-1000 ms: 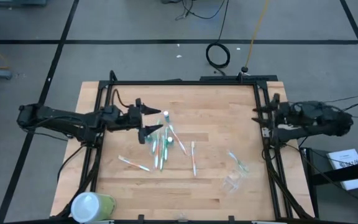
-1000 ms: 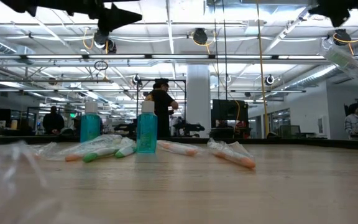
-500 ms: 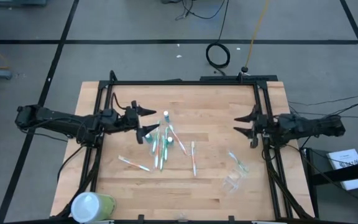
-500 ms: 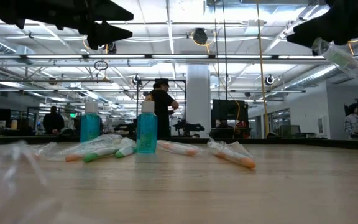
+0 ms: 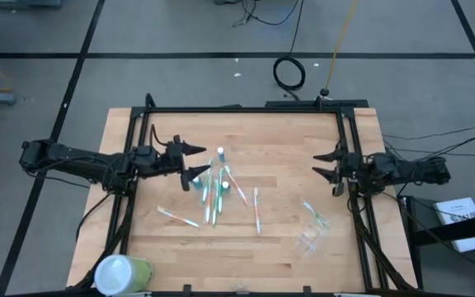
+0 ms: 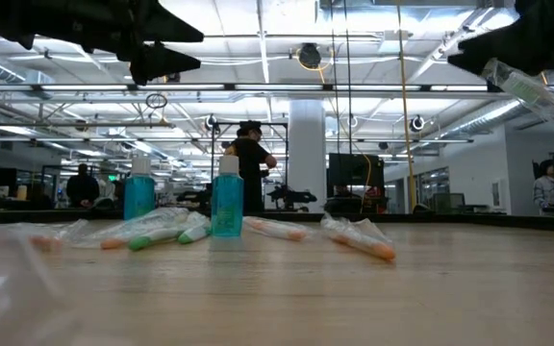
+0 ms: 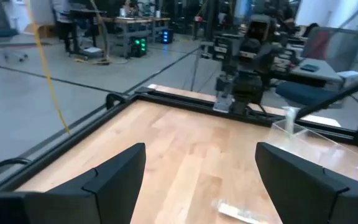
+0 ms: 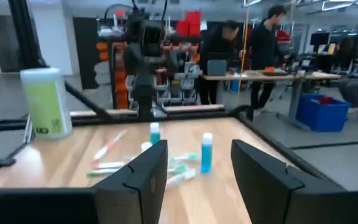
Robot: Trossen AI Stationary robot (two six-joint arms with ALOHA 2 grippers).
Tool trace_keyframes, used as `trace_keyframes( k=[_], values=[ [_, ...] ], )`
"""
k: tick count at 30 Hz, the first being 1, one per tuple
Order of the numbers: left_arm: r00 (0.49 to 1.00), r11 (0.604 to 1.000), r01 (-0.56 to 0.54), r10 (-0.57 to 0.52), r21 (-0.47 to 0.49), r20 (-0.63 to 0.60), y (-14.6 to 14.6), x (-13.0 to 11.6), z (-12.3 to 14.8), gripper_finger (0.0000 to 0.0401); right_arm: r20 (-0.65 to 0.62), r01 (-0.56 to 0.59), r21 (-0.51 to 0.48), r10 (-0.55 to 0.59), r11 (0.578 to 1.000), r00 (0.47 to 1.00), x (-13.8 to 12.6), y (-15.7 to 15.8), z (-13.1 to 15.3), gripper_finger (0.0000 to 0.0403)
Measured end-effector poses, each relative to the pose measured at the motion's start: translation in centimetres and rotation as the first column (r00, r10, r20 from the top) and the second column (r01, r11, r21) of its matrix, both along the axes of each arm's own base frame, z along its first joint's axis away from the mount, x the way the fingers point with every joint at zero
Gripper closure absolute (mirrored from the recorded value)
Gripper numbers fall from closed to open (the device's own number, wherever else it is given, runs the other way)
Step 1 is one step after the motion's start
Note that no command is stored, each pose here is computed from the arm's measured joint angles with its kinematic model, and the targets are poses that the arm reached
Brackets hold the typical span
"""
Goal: Pick & Place toothbrushing station
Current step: Put the blue mouthwash into the middle section of the transparent organizer
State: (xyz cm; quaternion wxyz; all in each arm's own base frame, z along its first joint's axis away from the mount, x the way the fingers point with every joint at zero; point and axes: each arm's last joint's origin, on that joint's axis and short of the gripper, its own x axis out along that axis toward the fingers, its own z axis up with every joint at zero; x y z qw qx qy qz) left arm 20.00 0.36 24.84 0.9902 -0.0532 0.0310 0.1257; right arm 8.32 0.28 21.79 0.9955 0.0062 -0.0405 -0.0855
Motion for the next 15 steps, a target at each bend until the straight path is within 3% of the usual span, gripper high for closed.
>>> trace_keyframes(
  k=[3,15],
  values=[
    [0.999,1.0,-0.026,0.026,-0.014,-0.034,0.1,0.0,-0.4,0.0091,0.069,0.003,0.012,-0.004,1.0,0.998,0.2,0.0,-0.2,0.0234],
    [0.992,0.979,-0.067,0.044,-0.191,-0.121,0.1,0.0,-1.8,0.0091,0.112,0.002,0.0,-0.002,1.0,0.994,0.4,0.1,-0.5,0.0234]
  ],
)
